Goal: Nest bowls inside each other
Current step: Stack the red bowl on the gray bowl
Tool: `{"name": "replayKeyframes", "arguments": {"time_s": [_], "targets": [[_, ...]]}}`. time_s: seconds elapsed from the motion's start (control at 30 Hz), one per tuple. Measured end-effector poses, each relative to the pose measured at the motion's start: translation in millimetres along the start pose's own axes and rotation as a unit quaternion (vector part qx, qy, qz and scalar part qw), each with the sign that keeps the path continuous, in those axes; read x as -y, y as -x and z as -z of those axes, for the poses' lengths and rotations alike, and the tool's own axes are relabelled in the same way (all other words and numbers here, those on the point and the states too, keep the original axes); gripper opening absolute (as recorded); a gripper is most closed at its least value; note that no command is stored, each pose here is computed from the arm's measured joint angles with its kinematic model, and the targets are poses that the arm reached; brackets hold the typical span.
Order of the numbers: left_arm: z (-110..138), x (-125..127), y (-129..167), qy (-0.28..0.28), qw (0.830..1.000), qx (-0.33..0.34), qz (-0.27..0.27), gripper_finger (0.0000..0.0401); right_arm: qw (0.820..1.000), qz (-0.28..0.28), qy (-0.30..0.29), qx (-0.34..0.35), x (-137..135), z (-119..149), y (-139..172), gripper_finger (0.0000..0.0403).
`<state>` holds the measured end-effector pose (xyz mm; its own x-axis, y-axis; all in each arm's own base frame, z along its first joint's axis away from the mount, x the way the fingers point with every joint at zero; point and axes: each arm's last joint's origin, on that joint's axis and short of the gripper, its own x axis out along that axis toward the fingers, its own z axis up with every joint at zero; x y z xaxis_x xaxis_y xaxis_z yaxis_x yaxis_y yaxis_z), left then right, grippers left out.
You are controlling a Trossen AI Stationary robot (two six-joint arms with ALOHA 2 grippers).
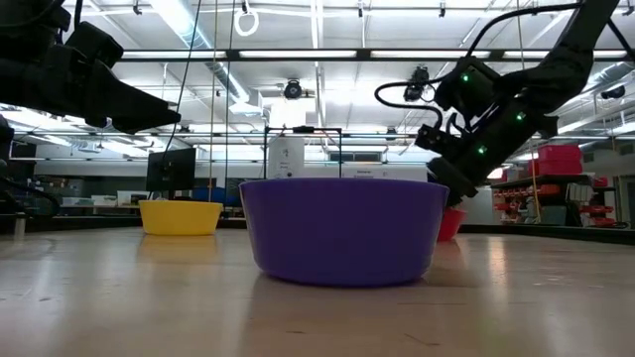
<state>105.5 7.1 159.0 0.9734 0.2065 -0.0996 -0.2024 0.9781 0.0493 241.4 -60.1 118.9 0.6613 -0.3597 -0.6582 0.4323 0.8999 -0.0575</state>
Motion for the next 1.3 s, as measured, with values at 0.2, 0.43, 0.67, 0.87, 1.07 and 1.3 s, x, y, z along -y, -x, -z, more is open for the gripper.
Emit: {"name": "replayKeyframes", "arguments": {"time_s": [0.2,0.43,0.67,0.87,1.07,1.3], "targets": [[0,0,0,0.000,1.000,-0.001,0.000,0.0283,0.999,-0.028,0.007,0.040,-13,-13,2,0.0004],[0,0,0,0.000,1.000,-0.001,0.000,0.0283,0.995,-0.035,0.038,0.086,-31,-42,7,0.0002],[0,0,0,0.002,1.000,-0.001,0.000,0.0283,0.989,-0.057,0.064,0.119,-50,-68,15,0.0002],[0,0,0,0.007,1.000,-0.001,0.000,0.0283,0.982,-0.104,0.075,0.138,-74,-78,25,0.0002],[0,0,0,0.008,1.000,-0.001,0.000,0.0283,0.979,-0.144,0.052,0.133,-89,-75,32,0.0002],[0,0,0,0.008,1.000,-0.001,0.000,0.0283,0.976,-0.167,0.031,0.134,-101,-70,26,0.0002]]}}
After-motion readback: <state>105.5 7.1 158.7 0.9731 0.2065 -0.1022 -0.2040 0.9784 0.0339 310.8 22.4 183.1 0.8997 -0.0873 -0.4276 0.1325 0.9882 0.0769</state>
